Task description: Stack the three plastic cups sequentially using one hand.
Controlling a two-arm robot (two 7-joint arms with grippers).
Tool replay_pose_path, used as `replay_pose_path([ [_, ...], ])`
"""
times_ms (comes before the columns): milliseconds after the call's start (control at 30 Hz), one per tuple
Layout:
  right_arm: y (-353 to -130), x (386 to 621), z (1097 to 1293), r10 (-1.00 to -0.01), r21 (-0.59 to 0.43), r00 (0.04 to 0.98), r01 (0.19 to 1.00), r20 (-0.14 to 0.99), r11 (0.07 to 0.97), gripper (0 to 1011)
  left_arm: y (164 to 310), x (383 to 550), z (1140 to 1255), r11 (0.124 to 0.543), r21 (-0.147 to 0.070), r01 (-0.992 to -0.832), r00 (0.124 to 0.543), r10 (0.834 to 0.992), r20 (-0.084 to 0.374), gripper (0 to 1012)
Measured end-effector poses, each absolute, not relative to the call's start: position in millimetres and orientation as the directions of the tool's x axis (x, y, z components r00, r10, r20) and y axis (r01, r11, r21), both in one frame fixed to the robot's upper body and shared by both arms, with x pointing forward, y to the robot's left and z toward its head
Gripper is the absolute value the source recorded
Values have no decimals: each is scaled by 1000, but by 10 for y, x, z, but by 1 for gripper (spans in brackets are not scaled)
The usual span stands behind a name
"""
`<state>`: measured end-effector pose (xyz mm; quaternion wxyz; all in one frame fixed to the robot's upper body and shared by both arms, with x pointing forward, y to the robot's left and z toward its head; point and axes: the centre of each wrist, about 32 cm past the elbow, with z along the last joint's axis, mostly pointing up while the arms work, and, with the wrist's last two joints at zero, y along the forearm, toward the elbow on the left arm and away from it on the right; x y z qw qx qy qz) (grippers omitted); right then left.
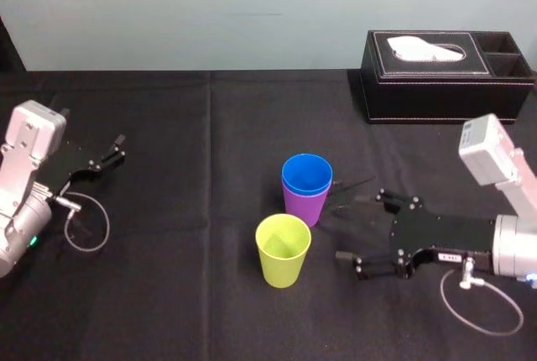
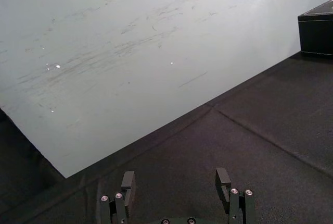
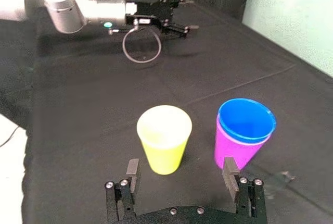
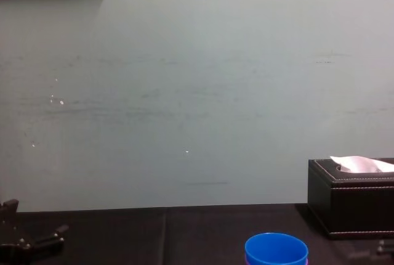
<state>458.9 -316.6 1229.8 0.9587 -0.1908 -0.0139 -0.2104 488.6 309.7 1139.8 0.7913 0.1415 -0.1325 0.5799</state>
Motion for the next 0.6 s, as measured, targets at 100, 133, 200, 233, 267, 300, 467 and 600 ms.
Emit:
replay_pose_path([
  [100,-3151,4571,12251,-388,-369,916,396,98,841,1003,3097,4886,11398,287,70,-955,292,880,374,1011],
  [133,-3141,4565,12223,-385,-374,918,391,94,841,1003,3097,4886,11398,287,70,-955,292,880,374,1011],
  [200,-3129,4560,12198,-383,-378,920,387,89,841,1003,3097,4886,11398,287,70,-955,292,880,374,1011],
  [233,-3123,4558,12182,-381,-380,920,384,87,841,1003,3097,4886,11398,287,70,-955,292,880,374,1011],
  [267,-3109,4557,12155,-379,-383,922,381,83,842,1003,3097,4886,11398,287,70,-955,292,880,374,1011],
  [300,-3104,4558,12146,-378,-383,922,379,82,842,1003,3097,4886,11398,287,70,-955,292,880,374,1011],
  [467,-3056,4575,12081,-374,-389,924,374,78,842,1003,3096,4886,11398,287,70,-955,292,880,374,1011],
  [600,-3010,4608,12023,-373,-395,925,372,77,840,1003,3097,4886,11398,287,70,-955,292,880,374,1012],
])
